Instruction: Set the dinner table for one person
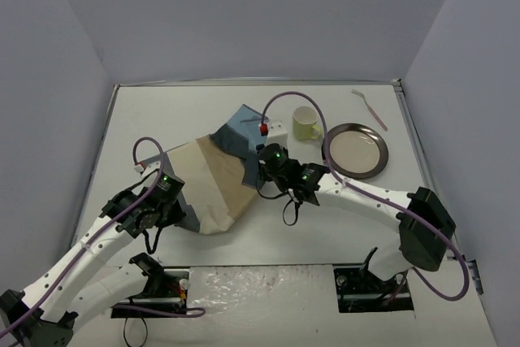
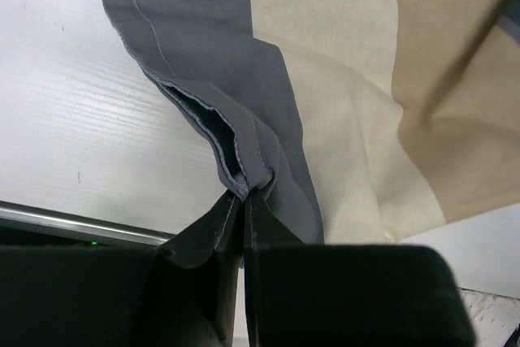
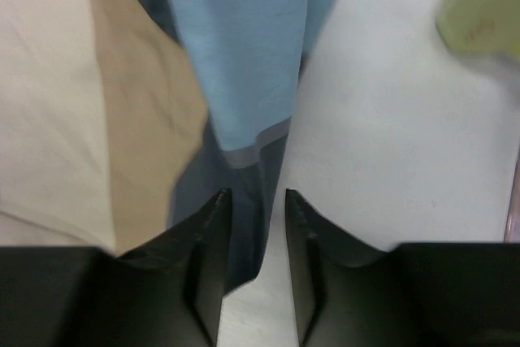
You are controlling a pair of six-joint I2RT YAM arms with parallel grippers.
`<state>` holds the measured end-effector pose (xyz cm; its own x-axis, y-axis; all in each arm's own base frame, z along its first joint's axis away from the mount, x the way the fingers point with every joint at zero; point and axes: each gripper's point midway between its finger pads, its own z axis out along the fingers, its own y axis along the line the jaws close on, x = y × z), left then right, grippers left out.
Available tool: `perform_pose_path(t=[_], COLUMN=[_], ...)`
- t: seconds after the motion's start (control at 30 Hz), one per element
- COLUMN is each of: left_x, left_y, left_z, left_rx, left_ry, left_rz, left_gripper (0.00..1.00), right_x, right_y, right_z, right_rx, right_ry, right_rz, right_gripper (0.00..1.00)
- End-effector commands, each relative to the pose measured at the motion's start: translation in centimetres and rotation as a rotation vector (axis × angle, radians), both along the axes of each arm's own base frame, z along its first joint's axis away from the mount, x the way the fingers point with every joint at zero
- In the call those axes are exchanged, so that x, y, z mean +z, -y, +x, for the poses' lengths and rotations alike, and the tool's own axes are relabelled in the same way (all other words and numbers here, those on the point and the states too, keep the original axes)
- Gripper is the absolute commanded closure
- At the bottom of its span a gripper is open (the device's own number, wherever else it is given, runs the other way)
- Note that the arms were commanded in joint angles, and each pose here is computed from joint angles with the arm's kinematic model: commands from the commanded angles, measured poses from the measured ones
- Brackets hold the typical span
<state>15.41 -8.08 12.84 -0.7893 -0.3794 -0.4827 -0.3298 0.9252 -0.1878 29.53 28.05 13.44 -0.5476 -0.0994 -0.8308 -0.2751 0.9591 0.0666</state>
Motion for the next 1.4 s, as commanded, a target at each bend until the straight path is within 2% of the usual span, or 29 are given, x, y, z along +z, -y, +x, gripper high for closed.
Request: perform_pose_path(t=[0.0,0.1,0.17,0.33,0.57,0.8,1.03,1.37], left_x=[1.0,0.6,0.5,0.3,0.2,0.4,0.2,0.0], left_y=[0.9,1.1,1.0,1.2,0.8,0.6,0.5,0.3], left_z=[1.7,1.6,1.7,1.8,1.5,1.3,1.0,0.8], left_rx=[-0.021,-0.033,-0.033,-0.037,-0.028,-0.020,-0.009,-0.006], left_ry=[0.055,0.041,0.038,0.040,0.038,0.044,0.041,0.036], left_rz=[-0.014,-0.009,-0.006,-0.008,-0.001,-0.005,-0.014,-0.009], left_gripper=[1.00,1.00,1.00,1.00,1.00,1.00,1.00,1.00], right_x=[-6.0,-6.9,-5.8,-1.6,-2.3,-6.1,-8.9,-12.2], right_y=[5.9,8.0,8.7,9.1,10.8,10.4,9.9,10.3], right_z=[-4.3,-5.8,-6.1,-3.1,3.3,8.1,10.7,11.3], right_rx=[-0.165,-0.216,-0.223,-0.222,-0.263,-0.302,-0.312,-0.325], right_ry=[-0.195,-0.246,-0.234,-0.131,-0.139,-0.180,-0.182,-0.218], right_rz=[0.015,0.035,0.051,0.076,0.052,0.053,0.032,0.000], right_gripper=[0.51,0.40,0.36,0.30,0.29,0.28,0.30,0.31])
